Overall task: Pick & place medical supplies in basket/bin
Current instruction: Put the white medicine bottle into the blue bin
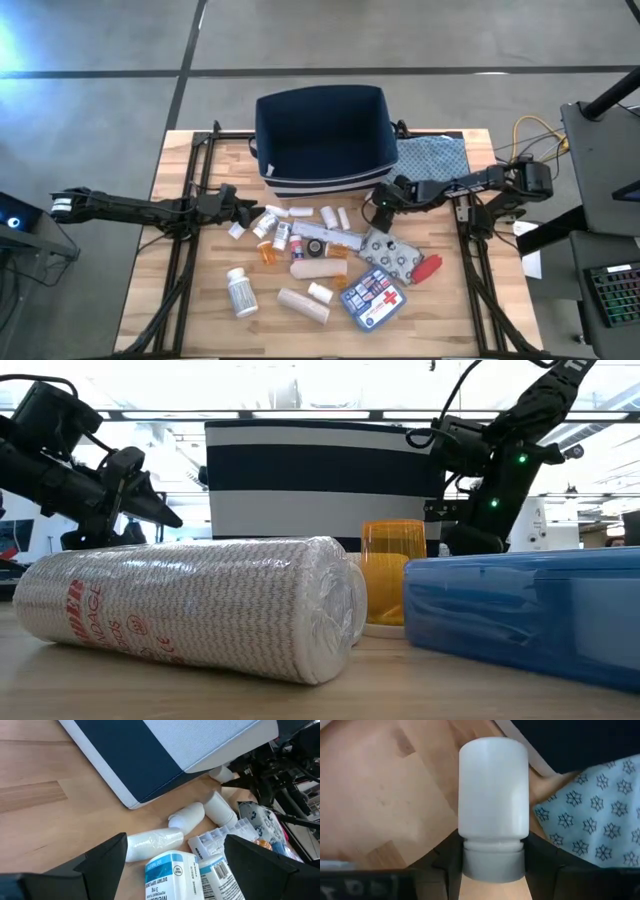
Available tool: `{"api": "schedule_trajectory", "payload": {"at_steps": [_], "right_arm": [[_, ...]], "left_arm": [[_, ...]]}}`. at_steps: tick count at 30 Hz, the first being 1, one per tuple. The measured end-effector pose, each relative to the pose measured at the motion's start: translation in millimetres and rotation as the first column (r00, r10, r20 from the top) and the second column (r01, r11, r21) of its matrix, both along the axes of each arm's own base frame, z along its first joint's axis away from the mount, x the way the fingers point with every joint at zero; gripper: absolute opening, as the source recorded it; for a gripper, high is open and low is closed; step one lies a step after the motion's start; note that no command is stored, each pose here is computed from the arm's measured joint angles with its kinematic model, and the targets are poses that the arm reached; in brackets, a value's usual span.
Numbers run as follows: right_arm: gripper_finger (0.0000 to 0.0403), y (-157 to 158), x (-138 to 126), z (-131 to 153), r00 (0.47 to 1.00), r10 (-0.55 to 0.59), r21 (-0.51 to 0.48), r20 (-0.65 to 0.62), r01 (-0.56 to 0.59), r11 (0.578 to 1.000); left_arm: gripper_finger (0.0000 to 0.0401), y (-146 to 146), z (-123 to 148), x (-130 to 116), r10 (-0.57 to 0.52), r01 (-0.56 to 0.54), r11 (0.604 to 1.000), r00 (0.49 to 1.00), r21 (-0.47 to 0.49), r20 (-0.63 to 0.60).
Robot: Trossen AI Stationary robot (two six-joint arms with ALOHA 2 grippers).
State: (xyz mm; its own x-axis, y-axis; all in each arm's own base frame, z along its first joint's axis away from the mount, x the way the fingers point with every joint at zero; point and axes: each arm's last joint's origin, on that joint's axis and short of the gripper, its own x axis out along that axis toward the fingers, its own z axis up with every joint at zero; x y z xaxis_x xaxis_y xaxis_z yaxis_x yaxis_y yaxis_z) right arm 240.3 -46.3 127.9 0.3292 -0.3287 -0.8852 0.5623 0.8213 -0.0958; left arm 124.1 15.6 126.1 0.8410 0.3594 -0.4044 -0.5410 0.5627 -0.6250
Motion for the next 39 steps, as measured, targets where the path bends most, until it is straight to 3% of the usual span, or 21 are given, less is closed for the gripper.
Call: {"api": "schedule_trajectory", "payload": {"at_steps": [5,8,14,18,21,24,28,31,39], "right_arm": [[0.0146,12.7,-0.4,14.6,0.997,-0.002,0.023,0.073,0.001,1.0],[0.0146,26.9,1.0,38.2,0.989,0.033,0.034,0.142,-0.038,0.999],[0.0146,69.4,-0.2,106.9,0.929,0.18,0.015,0.323,-0.195,0.981],[0.0146,83.6,-0.6,166.9,0.848,0.123,-0.098,0.516,-0.085,0.992],[0.015,72.4,1.7,212.4,0.772,0.046,-0.141,0.634,0.056,0.988],[0.0151,45.3,8.4,245.2,0.739,0.007,-0.165,0.674,0.142,0.976],[0.0151,-10.6,19.1,268.2,0.743,-0.097,-0.115,0.662,0.228,0.967],[0.0151,-43.3,25.4,276.5,0.773,-0.113,-0.112,0.624,0.231,0.966],[0.0149,-57.9,42.7,297.6,0.8,-0.046,-0.18,0.599,0.19,0.965]], "left_arm": [[0.0311,0.0,-0.1,0.0,0.0,0.0,1.0,1.0,0.0,0.0],[0.0311,0.0,0.0,0.0,0.0,0.0,1.0,1.0,0.0,0.0],[0.0311,0.0,0.0,0.0,0.0,0.0,1.0,1.0,0.0,0.0],[0.0311,0.0,0.0,0.0,0.0,0.0,1.0,1.0,0.0,0.0],[0.0311,0.0,-0.1,0.0,0.0,0.0,1.0,1.0,0.0,0.0],[0.0311,0.0,-0.1,0.0,0.0,0.0,1.0,1.0,0.0,0.0],[0.0311,0.0,-0.1,0.0,0.0,0.0,1.0,1.0,0.0,0.0],[0.0311,0.0,0.0,0.0,0.0,0.0,1.0,1.0,0.0,0.0],[0.0311,0.0,0.0,0.0,0.0,0.0,1.0,1.0,0.0,0.0]]}}
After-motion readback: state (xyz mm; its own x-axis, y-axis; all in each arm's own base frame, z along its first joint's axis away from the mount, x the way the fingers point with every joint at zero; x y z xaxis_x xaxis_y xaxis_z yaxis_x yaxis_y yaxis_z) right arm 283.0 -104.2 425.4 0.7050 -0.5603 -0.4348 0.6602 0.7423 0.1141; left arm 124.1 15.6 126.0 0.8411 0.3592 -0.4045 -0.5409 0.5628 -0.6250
